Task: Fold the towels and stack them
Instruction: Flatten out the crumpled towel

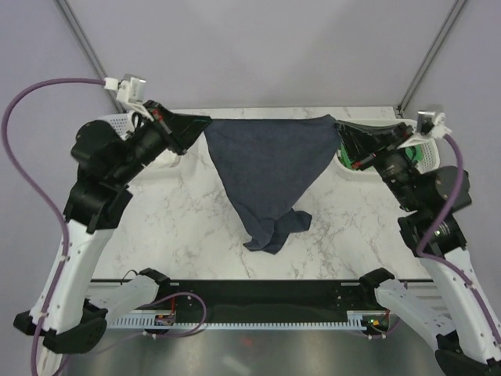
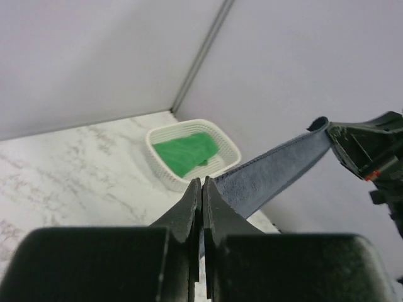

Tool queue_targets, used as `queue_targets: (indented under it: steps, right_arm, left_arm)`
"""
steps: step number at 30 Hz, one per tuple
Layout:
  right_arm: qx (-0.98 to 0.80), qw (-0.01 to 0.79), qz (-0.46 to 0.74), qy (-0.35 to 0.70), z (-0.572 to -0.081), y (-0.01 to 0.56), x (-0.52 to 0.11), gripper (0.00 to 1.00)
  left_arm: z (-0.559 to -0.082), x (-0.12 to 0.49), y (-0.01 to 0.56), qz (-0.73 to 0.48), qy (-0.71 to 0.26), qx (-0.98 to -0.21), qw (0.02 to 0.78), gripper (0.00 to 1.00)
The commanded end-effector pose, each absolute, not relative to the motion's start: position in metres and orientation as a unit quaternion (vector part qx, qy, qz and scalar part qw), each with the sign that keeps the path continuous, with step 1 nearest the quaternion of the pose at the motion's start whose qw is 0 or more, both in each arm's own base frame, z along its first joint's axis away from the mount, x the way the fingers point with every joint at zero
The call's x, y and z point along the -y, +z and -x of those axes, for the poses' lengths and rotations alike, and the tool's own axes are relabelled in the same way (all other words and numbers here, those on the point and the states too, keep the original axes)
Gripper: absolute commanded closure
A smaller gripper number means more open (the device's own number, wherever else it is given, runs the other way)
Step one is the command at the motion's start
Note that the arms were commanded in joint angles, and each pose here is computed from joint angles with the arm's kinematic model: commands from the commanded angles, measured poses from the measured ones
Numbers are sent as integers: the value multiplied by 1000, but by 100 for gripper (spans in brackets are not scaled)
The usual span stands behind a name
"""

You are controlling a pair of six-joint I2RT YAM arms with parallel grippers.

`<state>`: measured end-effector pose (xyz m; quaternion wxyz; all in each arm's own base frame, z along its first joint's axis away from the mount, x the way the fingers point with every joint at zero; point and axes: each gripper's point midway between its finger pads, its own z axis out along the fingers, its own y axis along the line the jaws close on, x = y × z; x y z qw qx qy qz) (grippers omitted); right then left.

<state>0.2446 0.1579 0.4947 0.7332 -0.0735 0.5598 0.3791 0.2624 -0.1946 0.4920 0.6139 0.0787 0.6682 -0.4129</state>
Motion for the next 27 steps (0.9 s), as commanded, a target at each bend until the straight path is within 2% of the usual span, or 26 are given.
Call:
queue_targets:
  steps: [1,7,12,20,27]
  right_arm:
    - [-477,756,78,442,-191,555,-149,100]
    - [-413,780,65,466,-143,592,-126,100]
    - [-402,777,83,477,-136,610,-131,100]
    - [-364,789,100,486,-107,647,-124,100]
    - [-328,775,108,528,-82,674,-123,100]
  left_arm:
    - [-217,203,513,-107,-476,-647,586,98]
    - [-158,185,554,-121,-516,-594,606,98]
    - [-149,191,565,-145,-532,-586,594,98]
    - [-126,181,609,-159,-540,-542,623,98]
    - [-92,181,652,-179,-597,-494,606,98]
